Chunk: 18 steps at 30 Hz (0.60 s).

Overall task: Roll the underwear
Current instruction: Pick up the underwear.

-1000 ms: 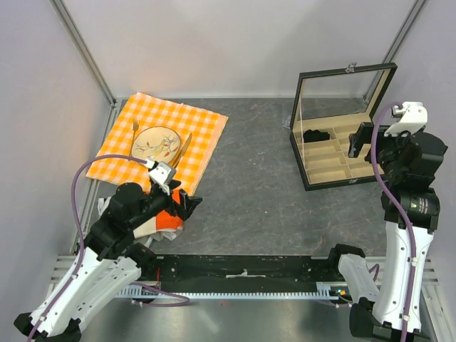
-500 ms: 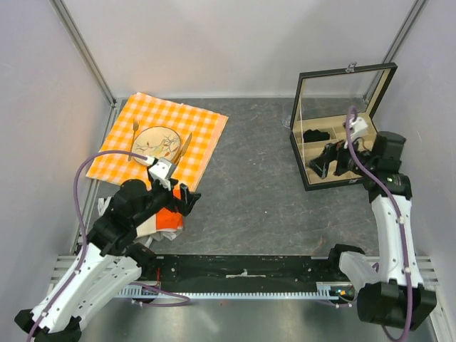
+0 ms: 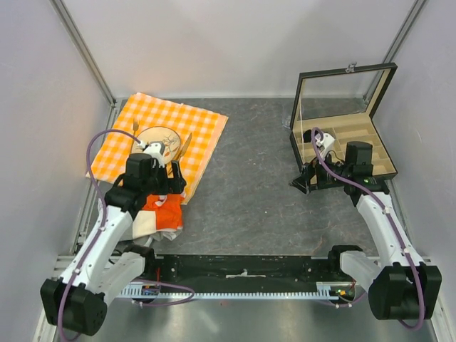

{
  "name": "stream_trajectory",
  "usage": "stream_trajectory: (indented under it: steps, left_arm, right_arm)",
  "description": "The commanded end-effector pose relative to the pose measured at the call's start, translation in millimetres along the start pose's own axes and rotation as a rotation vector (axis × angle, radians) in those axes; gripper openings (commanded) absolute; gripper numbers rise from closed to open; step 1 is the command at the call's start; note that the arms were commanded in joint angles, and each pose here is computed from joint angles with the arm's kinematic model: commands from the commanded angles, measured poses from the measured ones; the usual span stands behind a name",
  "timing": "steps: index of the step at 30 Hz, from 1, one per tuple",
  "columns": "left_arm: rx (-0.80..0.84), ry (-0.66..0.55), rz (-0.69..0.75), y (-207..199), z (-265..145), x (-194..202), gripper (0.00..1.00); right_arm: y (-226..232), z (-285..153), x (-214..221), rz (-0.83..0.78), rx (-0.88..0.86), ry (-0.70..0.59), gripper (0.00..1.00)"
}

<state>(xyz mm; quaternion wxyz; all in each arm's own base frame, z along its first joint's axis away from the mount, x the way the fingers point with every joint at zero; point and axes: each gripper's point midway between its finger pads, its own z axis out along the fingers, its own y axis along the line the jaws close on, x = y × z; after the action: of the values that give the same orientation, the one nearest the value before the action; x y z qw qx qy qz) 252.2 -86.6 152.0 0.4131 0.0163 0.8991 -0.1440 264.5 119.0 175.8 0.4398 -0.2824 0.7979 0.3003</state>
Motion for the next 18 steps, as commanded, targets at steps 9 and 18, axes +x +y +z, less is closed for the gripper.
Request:
stream_trajectory:
  steps: [9, 18]
  left_arm:
    - [-0.277, 0.273, -0.121, 27, 1, 9, 0.75]
    - [-0.501, 0.441, -0.085, 64, 19, 38, 0.7]
  right_arm:
    - [9, -1, -19, -0.134, -0.025, -0.03, 0.98]
    - [15, 1, -17, -0.141, -0.042, -0.012, 0.98]
